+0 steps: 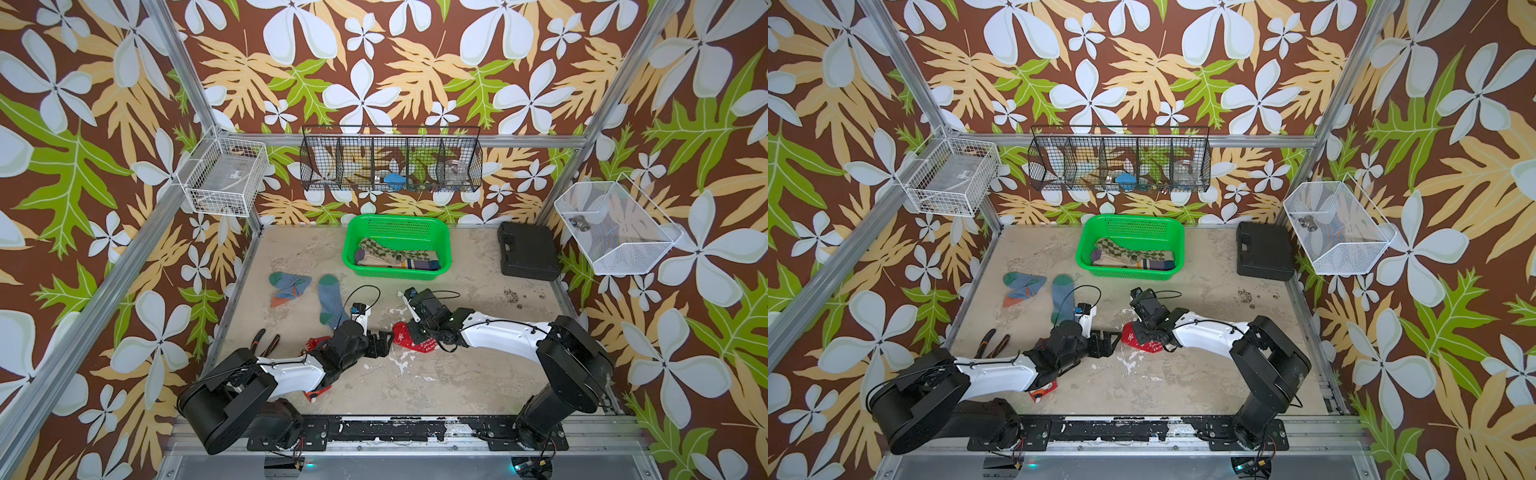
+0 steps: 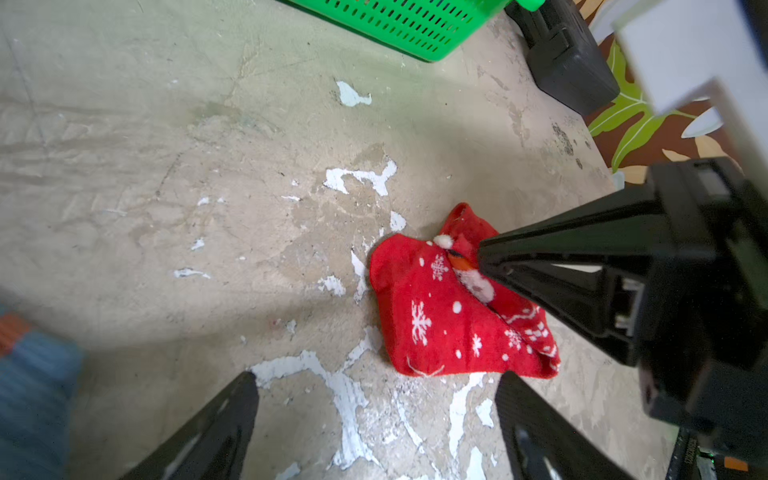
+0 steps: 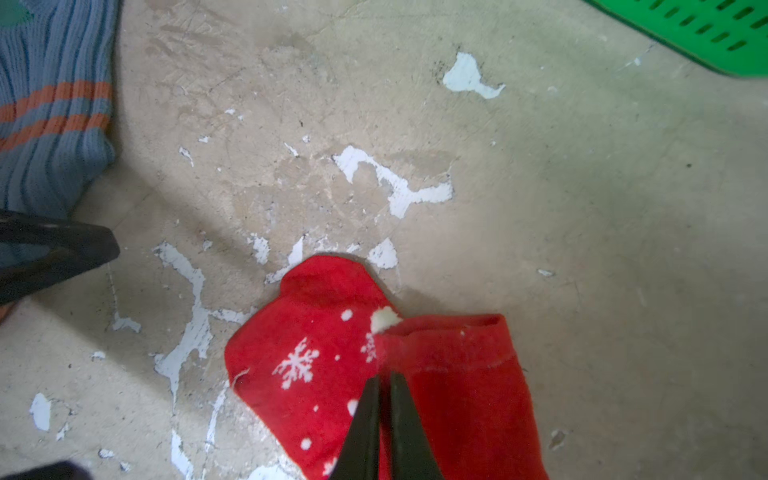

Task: Place the socks together as a pair
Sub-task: Flatten out the sock at the center of the board.

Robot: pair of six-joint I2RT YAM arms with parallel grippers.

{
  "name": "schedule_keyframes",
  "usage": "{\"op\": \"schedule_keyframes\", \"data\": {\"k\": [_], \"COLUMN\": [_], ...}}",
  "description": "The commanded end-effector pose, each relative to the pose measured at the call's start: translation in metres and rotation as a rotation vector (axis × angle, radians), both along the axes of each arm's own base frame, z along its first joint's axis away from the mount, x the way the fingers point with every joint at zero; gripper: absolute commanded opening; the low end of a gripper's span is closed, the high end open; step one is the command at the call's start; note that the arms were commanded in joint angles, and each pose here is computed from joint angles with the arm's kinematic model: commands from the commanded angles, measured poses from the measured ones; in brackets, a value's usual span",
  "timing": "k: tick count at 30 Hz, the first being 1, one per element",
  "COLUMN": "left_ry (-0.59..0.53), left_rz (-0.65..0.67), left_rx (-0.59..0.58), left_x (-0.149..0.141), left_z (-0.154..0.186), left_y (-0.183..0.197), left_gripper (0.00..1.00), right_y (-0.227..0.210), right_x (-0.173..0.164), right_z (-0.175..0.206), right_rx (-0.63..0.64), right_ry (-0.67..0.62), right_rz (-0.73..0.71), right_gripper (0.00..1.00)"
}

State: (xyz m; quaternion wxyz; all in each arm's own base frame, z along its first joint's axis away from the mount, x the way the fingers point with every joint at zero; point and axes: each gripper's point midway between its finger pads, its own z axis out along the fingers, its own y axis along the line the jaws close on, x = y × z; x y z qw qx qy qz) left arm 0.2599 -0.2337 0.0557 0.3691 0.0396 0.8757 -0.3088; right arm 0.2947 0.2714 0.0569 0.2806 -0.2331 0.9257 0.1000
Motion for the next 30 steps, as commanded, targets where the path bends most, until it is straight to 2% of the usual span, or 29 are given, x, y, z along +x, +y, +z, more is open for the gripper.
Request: {"op": "schedule_keyframes", "data": {"k": [1,7,12,14,17,21,25,30], "left_ry": [-0.009,0.024,0.039,0.044,0.047,0.044,0.037,0.072], "left_rz": [-0.02,-0.035,-0.053,-0.063,-0.077,-0.091,-0.116,-0.159], "left_rx": [-0.027,0.003,0.004,0.01,0.013,0.01,0.018,0.063], "left_x": [0.003,0.004,0.006,0.005,0.005,0.005,0.003,-0.003], "left_z": [0.002,-0.013,-0.02,-0.023,-0.024,-0.022,-0.018,-0.031], "left_y": [-0.009,-0.016,-0.025,-0.03,-0.037,-0.047,-0.059,-0.074], "left_gripper": [0.91,0.91,0.9,0.9,0.89,0.89,0.87,0.75], "right_y": [-0.005,-0.057,-0.123,-0.138,-0.147,-0.151,-0.146,-0.141], "right_x": [0.005,-0.003,-0.032,-0.045,-0.06,-0.072,-0.072,-0.068], "right_z": [0.021,0.069,0.06,0.048,0.036,0.022,0.038,0.082], "right_rx": [0.015,0.044,0.153,0.215,0.262,0.245,0.291,0.371], "right_ry": [-0.064,-0.234,-0.305,-0.3,-0.276,-0.229,-0.241,-0.311], "right_rz": [-0.025,-0.179,-0.398,-0.444,-0.464,-0.449,-0.43,-0.408], "right_gripper": [0.02,0.0,0.01,0.07,0.21,0.4,0.43,0.43]}}
